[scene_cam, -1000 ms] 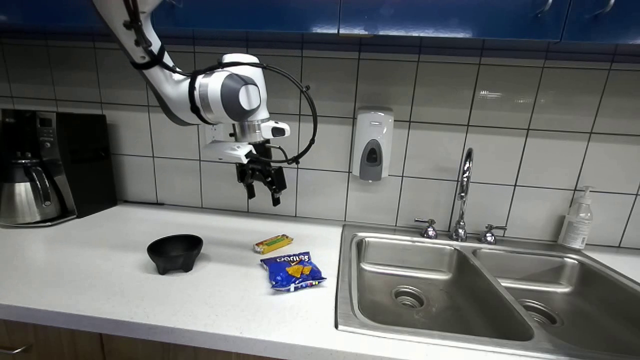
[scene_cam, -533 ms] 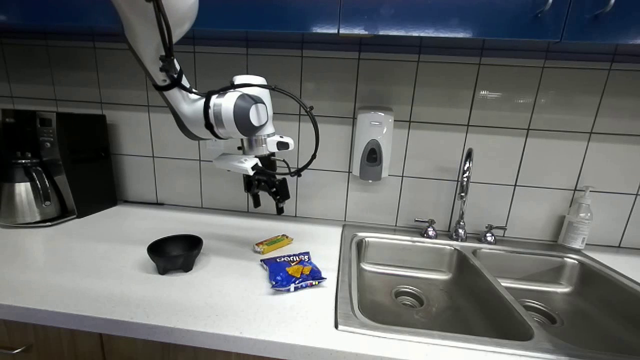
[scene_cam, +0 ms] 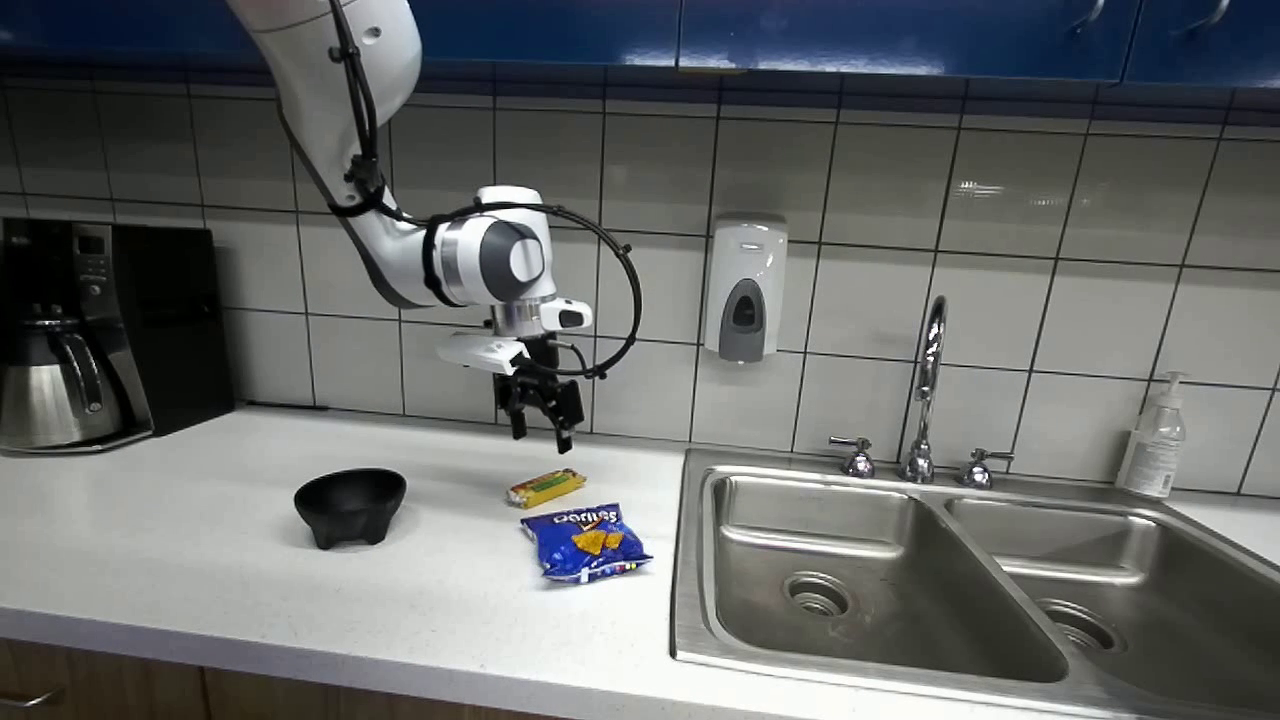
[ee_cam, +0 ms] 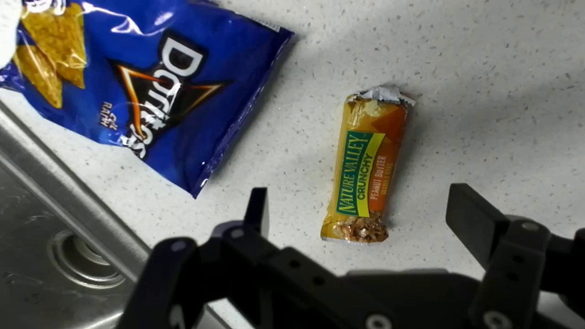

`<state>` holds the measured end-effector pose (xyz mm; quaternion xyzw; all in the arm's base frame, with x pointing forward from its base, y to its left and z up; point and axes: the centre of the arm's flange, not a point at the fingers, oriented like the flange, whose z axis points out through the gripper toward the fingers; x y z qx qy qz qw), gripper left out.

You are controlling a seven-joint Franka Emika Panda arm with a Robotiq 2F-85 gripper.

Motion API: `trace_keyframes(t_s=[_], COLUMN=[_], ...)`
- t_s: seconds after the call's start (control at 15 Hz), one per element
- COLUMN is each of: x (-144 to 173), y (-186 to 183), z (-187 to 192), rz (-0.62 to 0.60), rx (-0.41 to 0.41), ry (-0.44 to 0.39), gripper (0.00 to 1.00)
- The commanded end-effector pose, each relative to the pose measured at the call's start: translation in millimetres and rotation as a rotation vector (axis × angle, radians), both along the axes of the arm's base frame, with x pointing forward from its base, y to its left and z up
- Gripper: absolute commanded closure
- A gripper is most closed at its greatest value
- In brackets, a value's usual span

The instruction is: Put the yellow packet in the black bowl.

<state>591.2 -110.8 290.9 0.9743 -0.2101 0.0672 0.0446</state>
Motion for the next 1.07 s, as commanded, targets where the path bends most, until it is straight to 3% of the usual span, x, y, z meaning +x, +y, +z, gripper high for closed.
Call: trace_keyframes(t_s=[0.0,1.0], x=[11,34], y=[-1,11], z=[-13,-56], rz=[-0.033,-0.006], rx=[-0.002,0.01], ry=[0.034,0.061], gripper=[0.0,0.0])
